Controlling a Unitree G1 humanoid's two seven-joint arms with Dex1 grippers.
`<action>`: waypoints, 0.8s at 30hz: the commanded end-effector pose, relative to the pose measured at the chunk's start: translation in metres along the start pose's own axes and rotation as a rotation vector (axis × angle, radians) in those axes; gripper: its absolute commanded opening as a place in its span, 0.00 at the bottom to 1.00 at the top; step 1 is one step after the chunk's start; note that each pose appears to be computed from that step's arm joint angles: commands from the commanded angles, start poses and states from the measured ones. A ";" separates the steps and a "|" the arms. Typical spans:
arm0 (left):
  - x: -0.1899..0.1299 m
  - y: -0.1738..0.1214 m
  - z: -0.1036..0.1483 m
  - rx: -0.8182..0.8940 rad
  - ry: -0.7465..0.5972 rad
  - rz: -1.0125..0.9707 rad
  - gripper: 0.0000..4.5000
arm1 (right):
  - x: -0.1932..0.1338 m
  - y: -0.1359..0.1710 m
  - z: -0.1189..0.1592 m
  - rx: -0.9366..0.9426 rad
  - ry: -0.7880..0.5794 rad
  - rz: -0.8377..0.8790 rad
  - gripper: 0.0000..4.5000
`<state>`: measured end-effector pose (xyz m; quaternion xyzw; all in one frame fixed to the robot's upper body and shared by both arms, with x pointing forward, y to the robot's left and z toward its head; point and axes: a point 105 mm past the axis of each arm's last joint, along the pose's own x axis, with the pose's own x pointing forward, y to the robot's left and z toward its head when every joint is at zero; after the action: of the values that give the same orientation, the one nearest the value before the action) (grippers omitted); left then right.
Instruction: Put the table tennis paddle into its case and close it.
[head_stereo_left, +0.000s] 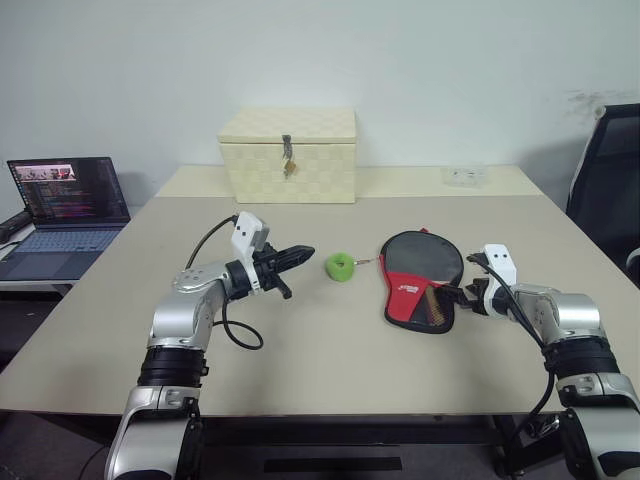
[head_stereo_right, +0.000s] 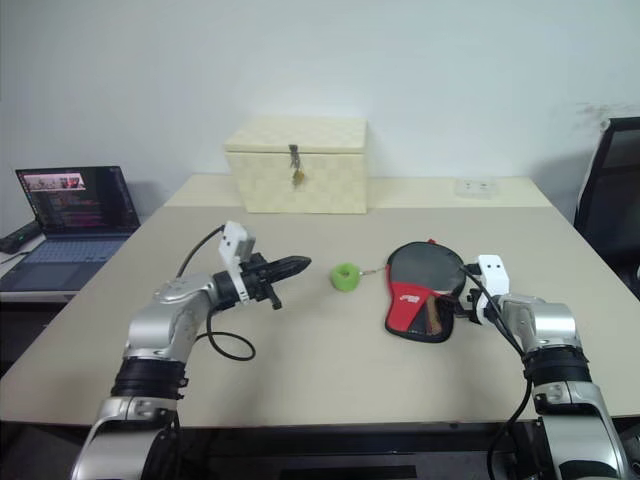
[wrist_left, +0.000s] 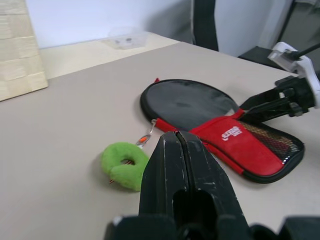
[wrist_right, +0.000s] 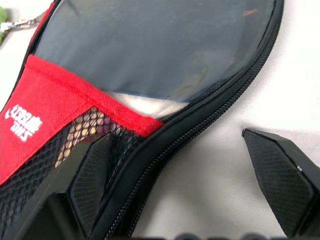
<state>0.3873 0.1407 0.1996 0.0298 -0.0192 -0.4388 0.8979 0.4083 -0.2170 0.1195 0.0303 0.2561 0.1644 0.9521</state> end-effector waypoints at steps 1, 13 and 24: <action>-0.001 -0.002 0.018 0.045 -0.044 -0.007 0.00 | 0.010 0.007 -0.013 0.006 0.060 0.027 1.00; 0.001 -0.004 0.019 0.060 -0.041 -0.011 0.00 | 0.039 0.030 -0.023 0.069 0.118 0.106 0.51; -0.033 -0.013 0.003 -0.005 0.027 -0.057 0.00 | 0.051 0.100 -0.005 0.061 0.086 0.376 0.00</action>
<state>0.3658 0.1583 0.1854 0.0308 0.0175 -0.4468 0.8939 0.4268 -0.1410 0.1078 0.0895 0.2772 0.2714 0.9173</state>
